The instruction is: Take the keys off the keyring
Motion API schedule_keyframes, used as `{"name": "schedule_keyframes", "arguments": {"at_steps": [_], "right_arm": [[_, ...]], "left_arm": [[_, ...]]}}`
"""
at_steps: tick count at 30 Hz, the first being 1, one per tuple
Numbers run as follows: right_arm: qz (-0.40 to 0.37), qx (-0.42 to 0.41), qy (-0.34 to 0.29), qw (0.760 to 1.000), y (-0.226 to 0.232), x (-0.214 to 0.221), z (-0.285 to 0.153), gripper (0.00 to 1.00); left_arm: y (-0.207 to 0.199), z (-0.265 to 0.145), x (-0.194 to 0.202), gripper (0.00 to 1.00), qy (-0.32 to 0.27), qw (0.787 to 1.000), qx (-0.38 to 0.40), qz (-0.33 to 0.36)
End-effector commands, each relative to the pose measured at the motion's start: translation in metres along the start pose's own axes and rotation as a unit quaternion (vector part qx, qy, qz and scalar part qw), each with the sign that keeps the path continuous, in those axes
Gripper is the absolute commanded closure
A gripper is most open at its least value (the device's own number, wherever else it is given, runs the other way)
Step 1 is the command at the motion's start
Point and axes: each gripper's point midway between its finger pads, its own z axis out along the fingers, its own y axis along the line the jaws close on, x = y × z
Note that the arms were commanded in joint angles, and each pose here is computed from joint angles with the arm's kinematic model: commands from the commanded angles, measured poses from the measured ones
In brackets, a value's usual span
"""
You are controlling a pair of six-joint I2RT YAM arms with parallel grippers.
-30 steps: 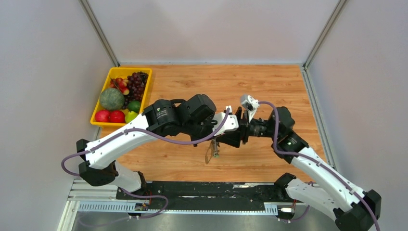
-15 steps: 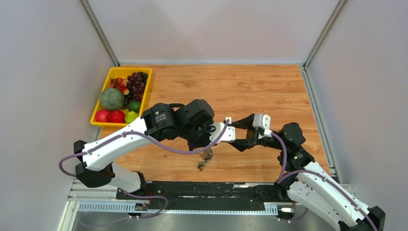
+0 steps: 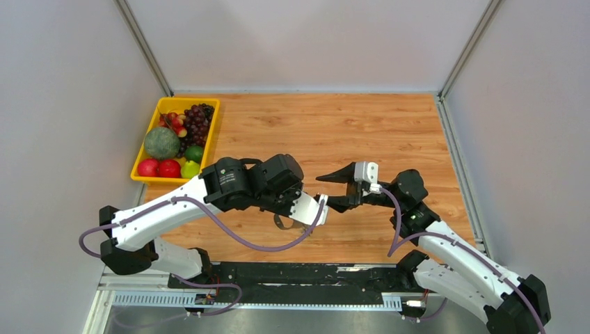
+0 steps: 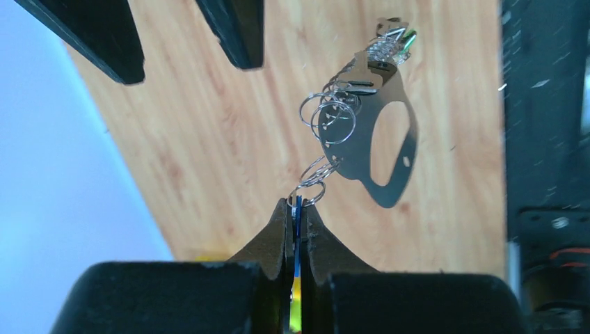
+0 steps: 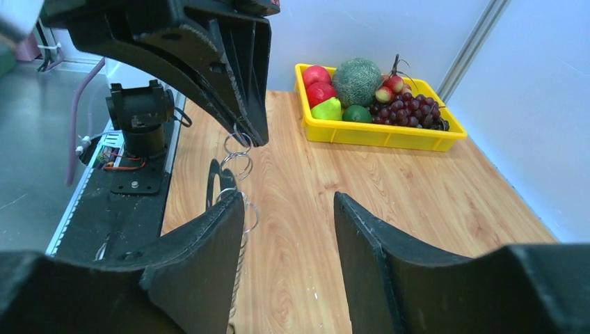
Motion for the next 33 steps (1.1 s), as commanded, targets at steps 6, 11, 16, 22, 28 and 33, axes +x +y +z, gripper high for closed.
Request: {"name": "schedule_keyframes", "arguments": {"at_steps": [6,11,16,22,28,33], "right_arm": [[-0.02,-0.046,-0.022,0.998,0.002,-0.002,0.013,0.45],[-0.015,-0.063,-0.024,0.998,0.003,0.001,0.019,0.45],[-0.013,-0.084,-0.026,0.996,0.005,-0.002,0.026,0.45],[-0.017,-0.1,-0.027,0.995,0.001,-0.008,0.035,0.45],[-0.008,-0.127,-0.025,0.992,0.003,-0.01,0.045,0.44],[0.003,-0.149,-0.023,0.989,0.008,-0.008,0.054,0.45]], "left_arm": [[0.042,-0.026,0.019,1.0,0.024,0.974,-0.132,0.183],[0.039,-0.029,0.013,1.0,0.001,0.966,-0.13,0.222],[0.037,-0.027,0.013,1.0,0.002,0.964,-0.123,0.234],[0.032,-0.024,0.006,1.0,-0.018,0.965,-0.11,0.238],[0.03,-0.024,0.0,1.0,-0.034,0.964,-0.104,0.242],[0.03,-0.023,-0.005,1.0,-0.04,0.964,-0.098,0.244]]}}
